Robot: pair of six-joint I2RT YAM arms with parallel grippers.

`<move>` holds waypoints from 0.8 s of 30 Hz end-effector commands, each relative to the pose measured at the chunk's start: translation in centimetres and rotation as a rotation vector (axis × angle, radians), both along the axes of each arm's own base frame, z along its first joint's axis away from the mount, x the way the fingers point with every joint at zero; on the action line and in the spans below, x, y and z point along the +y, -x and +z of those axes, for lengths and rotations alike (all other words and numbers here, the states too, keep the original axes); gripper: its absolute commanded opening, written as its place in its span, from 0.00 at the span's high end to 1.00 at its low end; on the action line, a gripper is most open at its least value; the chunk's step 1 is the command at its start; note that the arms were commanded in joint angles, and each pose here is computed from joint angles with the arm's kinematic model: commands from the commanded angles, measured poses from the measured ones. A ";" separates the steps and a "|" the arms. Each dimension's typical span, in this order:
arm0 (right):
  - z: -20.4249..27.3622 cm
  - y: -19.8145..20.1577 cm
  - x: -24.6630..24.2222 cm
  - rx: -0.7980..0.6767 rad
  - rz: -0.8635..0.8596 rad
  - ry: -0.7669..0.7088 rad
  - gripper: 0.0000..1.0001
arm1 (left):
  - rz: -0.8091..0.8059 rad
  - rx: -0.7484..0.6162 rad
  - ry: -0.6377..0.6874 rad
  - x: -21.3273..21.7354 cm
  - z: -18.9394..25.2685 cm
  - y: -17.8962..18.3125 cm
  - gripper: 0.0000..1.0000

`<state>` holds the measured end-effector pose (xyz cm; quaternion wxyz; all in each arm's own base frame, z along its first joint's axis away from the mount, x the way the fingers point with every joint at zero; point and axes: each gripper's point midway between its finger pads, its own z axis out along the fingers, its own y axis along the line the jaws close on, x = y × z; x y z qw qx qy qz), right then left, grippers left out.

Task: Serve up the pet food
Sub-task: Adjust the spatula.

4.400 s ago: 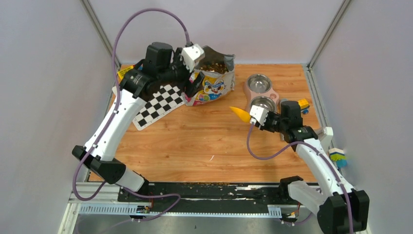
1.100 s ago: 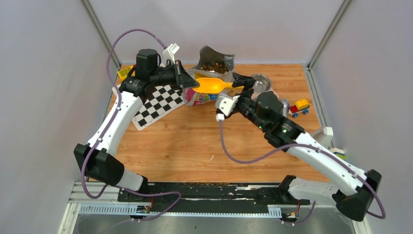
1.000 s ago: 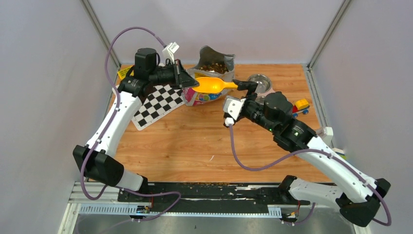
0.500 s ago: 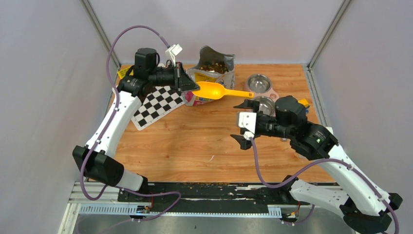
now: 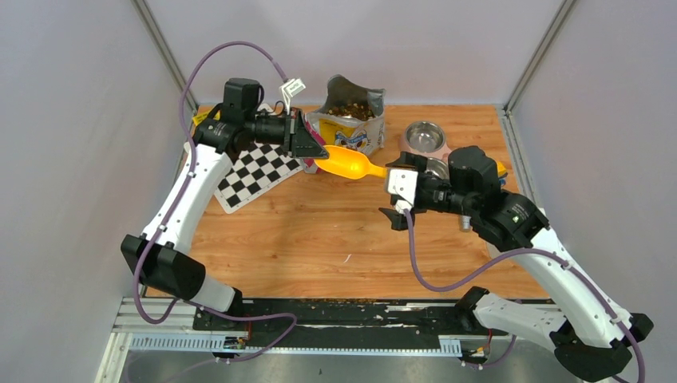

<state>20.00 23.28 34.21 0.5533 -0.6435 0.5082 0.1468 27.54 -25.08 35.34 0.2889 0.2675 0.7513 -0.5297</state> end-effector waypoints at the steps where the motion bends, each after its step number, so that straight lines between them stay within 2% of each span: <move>1: 2.3 -1.4 0.0 -0.073 -0.028 -0.064 0.07 | -0.108 -0.043 0.090 -0.3 2.8 1.7 1.00; 9: 1.6 -2.1 0.0 -0.052 -0.039 -0.086 0.15 | -0.139 -0.034 0.137 -0.3 3.3 2.2 1.00; 14: 1.3 -2.1 0.3 -0.040 -0.025 -0.096 0.27 | -0.148 -0.032 0.151 -0.3 3.5 2.5 1.00; 22: 0.8 -3.2 0.0 -0.043 -0.061 -0.104 0.39 | -0.157 -0.035 0.166 -0.2 3.8 2.9 1.00; 24: 0.8 -3.5 -0.1 -0.045 -0.078 -0.106 0.45 | -0.156 -0.037 0.168 -0.2 3.9 2.9 1.00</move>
